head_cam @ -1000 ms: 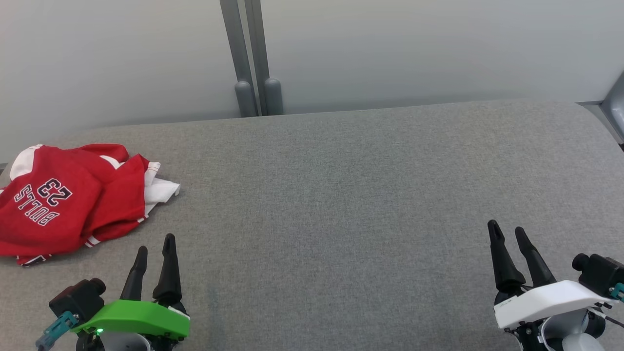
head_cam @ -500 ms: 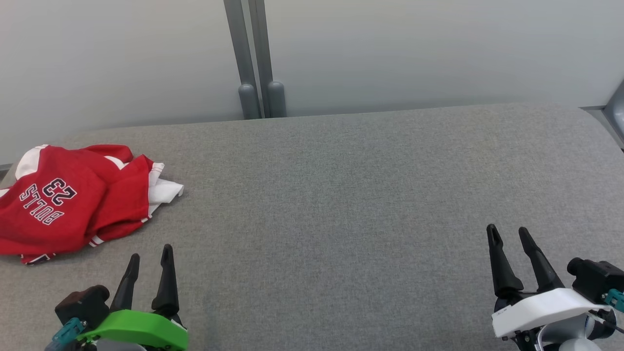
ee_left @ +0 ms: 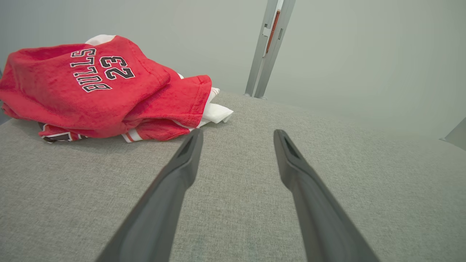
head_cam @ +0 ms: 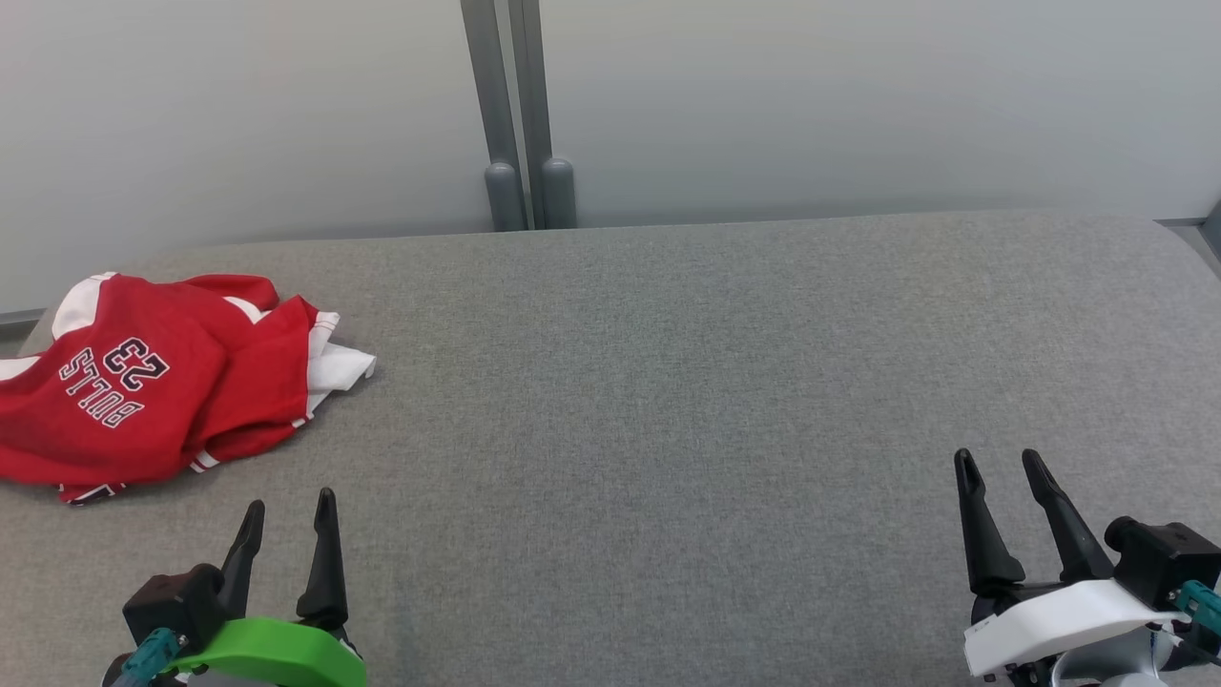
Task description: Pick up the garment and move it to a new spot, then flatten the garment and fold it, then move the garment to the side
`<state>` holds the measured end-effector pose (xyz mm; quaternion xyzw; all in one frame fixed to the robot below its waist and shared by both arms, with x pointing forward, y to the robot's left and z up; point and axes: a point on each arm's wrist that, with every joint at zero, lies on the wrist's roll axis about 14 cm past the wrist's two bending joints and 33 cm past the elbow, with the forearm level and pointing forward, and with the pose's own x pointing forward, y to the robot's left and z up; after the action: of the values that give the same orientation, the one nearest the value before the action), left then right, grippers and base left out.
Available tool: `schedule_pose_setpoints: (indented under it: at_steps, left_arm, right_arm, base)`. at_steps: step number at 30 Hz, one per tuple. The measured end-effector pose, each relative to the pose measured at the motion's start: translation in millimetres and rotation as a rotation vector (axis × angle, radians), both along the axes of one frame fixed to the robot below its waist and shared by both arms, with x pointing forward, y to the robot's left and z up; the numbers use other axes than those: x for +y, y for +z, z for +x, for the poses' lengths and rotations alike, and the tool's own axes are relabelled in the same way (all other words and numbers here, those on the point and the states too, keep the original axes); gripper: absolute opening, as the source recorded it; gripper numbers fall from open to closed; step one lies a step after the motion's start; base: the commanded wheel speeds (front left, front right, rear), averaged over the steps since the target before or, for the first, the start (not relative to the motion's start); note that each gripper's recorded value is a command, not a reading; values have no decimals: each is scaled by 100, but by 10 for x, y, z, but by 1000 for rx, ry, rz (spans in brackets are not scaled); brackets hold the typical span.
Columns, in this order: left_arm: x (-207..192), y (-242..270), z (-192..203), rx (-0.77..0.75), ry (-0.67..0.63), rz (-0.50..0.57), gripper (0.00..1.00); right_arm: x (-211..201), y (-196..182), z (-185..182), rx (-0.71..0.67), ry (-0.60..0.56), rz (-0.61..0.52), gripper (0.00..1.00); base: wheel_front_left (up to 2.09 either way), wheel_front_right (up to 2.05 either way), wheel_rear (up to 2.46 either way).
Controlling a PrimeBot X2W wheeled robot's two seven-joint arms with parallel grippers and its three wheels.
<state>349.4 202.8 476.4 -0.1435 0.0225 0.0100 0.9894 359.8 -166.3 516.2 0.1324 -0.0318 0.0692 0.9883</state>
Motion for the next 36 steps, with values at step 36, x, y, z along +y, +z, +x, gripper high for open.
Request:
schedule_pose_setpoints:
  at_steps: [36]
  left_arm:
    - [-60,-145,-73,12,-58,196,100]
  right_arm:
    - [-248,-208,-127,17,-69,-185,100]
  base:
    - [0,0,0]
